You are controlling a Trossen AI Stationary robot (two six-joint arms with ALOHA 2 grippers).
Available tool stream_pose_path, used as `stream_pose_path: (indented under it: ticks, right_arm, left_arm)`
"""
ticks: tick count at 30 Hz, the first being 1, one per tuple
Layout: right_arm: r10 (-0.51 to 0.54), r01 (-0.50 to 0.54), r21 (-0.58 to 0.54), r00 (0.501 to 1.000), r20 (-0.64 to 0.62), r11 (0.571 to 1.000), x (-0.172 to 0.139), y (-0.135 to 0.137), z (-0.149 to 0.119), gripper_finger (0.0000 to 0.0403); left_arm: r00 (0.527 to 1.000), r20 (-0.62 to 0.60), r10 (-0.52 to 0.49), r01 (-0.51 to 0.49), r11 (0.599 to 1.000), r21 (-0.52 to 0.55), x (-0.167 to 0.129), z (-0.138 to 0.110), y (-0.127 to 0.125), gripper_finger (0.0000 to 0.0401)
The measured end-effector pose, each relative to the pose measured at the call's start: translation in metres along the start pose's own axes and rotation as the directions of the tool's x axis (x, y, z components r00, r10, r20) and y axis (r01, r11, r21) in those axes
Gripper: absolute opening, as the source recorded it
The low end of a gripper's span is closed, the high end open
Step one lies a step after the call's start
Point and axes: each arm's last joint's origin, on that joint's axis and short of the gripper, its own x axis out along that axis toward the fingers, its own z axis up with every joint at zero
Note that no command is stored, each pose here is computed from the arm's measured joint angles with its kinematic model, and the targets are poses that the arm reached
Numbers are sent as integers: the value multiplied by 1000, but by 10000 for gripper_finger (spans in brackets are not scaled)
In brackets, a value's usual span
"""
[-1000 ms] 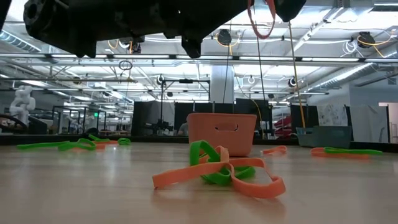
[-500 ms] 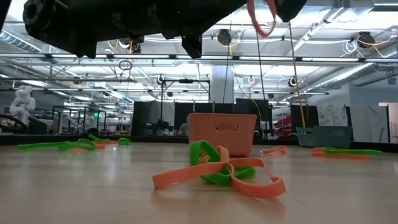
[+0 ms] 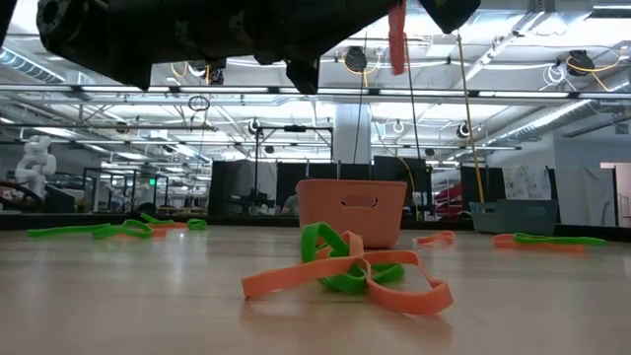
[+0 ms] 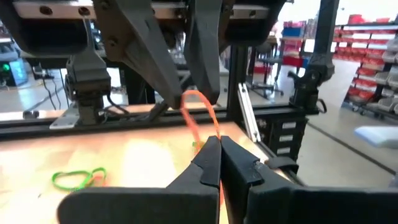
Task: Sort rubber bands into baskets
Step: Put the orange rubber band into the green bin
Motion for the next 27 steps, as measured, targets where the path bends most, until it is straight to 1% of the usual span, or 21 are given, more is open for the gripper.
stream_pose_path:
  ticks: [4, 8, 11, 14, 16, 19, 21, 24, 27]
  right_arm:
    - [-14, 13, -19, 999, -44, 1000, 0, -1, -4, 119]
    - [-37, 34, -33, 992, -117, 999, -1, -4, -12, 150]
    - [-52, 49, -25, 986, -157, 999, -1, -5, -16, 162]
    - [-55, 53, -14, 985, -165, 998, -1, -5, -16, 168]
    - [-54, 53, -8, 985, -163, 999, -1, -5, -16, 169]
    - [-54, 53, -6, 985, -163, 999, -1, -5, -16, 169]
    - [-54, 54, -5, 985, -161, 999, -1, -5, -16, 169]
    - [-67, 66, -7, 986, -154, 998, -1, -6, -16, 169]
    - [-84, 83, -9, 985, -148, 996, -1, -6, -16, 169]
  left_arm:
    - [995, -99, -5, 5, 1000, 3, -5, 10, -2, 1]
    - [978, -208, -22, 24, 1000, 9, -18, 30, -9, 1]
    - [961, -275, -31, 35, 999, 12, -33, 49, -17, 1]
    - [937, -350, -24, 14, 999, -31, -51, 64, -26, 0]
    - [911, -411, -31, 2, 997, -72, -65, 72, -32, 0]
    - [856, -514, -59, -26, 987, -158, -87, 79, -42, 0]
    - [803, -586, -109, -43, 970, -239, -102, 81, -49, 0]
    - [711, -682, -169, -122, 926, -356, -125, 82, -60, 0]
    - [614, -756, -226, -230, 865, -445, -144, 80, -72, 0]
